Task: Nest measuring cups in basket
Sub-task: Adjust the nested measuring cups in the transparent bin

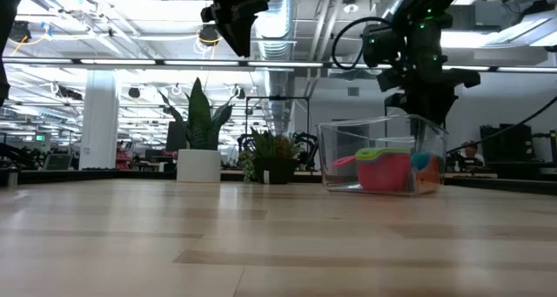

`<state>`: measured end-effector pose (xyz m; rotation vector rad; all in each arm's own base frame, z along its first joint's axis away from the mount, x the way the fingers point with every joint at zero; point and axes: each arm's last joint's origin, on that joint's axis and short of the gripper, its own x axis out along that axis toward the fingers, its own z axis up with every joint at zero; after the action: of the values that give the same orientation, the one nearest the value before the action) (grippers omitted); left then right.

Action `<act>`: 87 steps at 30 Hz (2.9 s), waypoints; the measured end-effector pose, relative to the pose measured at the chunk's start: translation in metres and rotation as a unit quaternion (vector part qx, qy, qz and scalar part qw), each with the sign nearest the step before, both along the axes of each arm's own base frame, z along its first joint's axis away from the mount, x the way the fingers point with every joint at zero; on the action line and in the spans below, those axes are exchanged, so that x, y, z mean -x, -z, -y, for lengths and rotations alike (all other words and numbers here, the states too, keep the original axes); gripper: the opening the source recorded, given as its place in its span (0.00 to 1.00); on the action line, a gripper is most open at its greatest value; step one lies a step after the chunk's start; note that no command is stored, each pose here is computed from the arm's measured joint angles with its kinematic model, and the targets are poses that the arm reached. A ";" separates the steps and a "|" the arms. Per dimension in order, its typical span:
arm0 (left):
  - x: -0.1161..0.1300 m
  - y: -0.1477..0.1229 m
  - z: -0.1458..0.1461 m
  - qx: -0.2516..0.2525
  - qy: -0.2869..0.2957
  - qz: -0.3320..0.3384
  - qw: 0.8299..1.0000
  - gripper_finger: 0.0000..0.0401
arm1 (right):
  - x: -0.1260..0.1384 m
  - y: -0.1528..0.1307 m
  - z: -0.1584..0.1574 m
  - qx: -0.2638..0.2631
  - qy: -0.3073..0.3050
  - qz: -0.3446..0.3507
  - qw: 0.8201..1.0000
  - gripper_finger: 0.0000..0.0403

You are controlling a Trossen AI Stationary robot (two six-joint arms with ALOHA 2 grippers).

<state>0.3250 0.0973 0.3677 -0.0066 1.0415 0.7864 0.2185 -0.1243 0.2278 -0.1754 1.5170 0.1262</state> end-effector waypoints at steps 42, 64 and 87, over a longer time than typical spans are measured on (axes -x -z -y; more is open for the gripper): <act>0.000 0.000 0.000 -0.003 0.009 -0.006 1.000 0.28 | 0.003 0.025 -0.003 0.021 -0.025 -0.020 0.999 0.39; 0.000 0.000 0.000 -0.002 0.005 -0.003 1.000 0.28 | 0.000 0.025 -0.002 0.018 -0.025 0.001 1.000 0.31; -0.001 -0.001 0.000 -0.003 0.005 0.002 1.000 0.28 | 0.001 0.020 -0.003 0.014 0.011 -0.014 1.000 0.02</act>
<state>0.3259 0.0974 0.3683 0.0018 1.0347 0.7800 0.2171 -0.1214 0.2078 -0.1801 1.5478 0.0897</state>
